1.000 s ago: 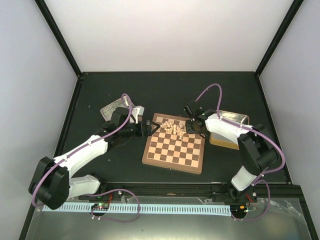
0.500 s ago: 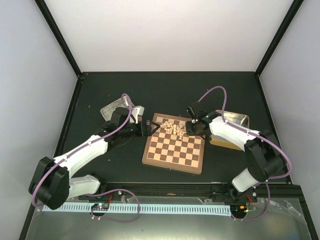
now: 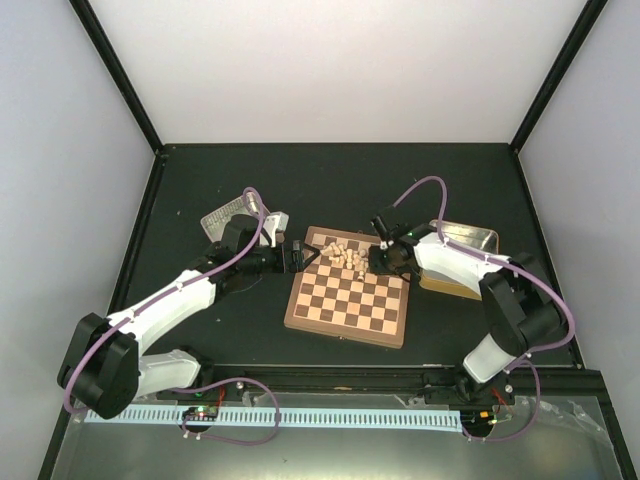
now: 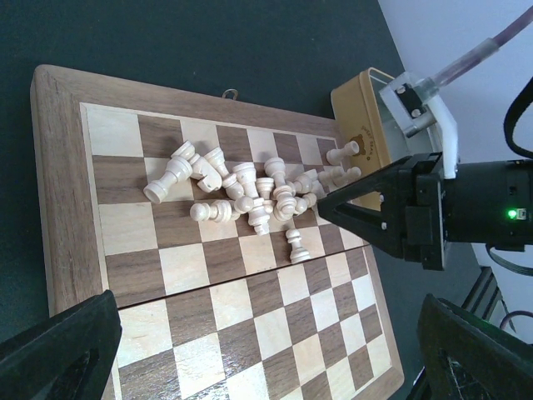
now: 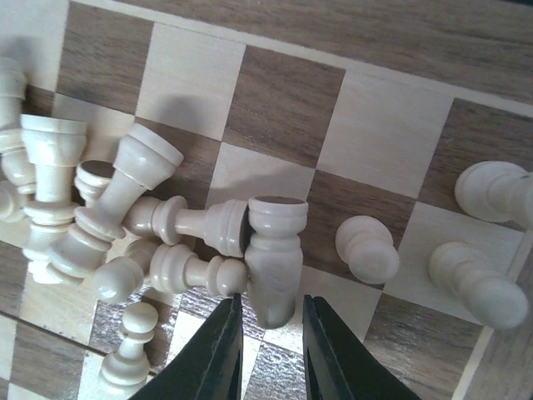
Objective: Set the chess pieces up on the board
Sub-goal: Adjust the chess piece on the chessboard.
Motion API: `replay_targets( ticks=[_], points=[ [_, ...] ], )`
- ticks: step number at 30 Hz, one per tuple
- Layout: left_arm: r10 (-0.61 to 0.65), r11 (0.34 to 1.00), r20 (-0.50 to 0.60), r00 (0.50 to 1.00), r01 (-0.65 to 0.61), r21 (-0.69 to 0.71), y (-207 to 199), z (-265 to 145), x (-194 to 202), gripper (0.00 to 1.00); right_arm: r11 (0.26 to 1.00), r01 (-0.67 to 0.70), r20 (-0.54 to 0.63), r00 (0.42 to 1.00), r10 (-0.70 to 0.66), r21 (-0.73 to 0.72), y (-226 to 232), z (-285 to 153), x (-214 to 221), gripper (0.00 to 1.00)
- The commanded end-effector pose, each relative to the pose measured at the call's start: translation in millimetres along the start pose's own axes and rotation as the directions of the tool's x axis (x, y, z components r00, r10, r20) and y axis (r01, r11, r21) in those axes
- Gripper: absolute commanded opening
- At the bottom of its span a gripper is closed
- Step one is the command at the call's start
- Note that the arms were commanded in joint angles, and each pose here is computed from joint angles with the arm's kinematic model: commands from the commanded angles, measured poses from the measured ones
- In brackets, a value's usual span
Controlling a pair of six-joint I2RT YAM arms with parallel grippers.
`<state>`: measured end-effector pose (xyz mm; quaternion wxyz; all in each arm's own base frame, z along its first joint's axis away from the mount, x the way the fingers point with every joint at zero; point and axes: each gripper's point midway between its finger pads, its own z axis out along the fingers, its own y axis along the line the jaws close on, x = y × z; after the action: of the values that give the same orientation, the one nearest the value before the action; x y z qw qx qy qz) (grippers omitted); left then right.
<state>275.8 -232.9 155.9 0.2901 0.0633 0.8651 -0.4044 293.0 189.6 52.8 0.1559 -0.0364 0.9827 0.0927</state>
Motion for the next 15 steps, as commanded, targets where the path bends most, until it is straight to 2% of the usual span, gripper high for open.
replay_targets(
  ticks=[1,11,15],
  points=[
    [0.003,1.000,0.004,1.000,-0.003,0.025,-8.4,0.6,-5.6,0.99,1.000,-0.002,0.009,1.000,0.002,-0.004,3.0,6.8,-8.1,0.23],
    [0.007,1.000,0.010,1.000,-0.007,0.024,-9.8,0.8,-9.0,0.99,1.000,0.010,0.008,1.000,-0.010,0.021,1.8,13.3,-13.5,0.22],
    [0.008,1.000,0.006,1.000,-0.008,0.027,-10.7,1.4,-9.1,0.99,1.000,0.017,0.007,1.000,-0.017,0.024,1.1,14.5,-12.3,0.17]
  ],
)
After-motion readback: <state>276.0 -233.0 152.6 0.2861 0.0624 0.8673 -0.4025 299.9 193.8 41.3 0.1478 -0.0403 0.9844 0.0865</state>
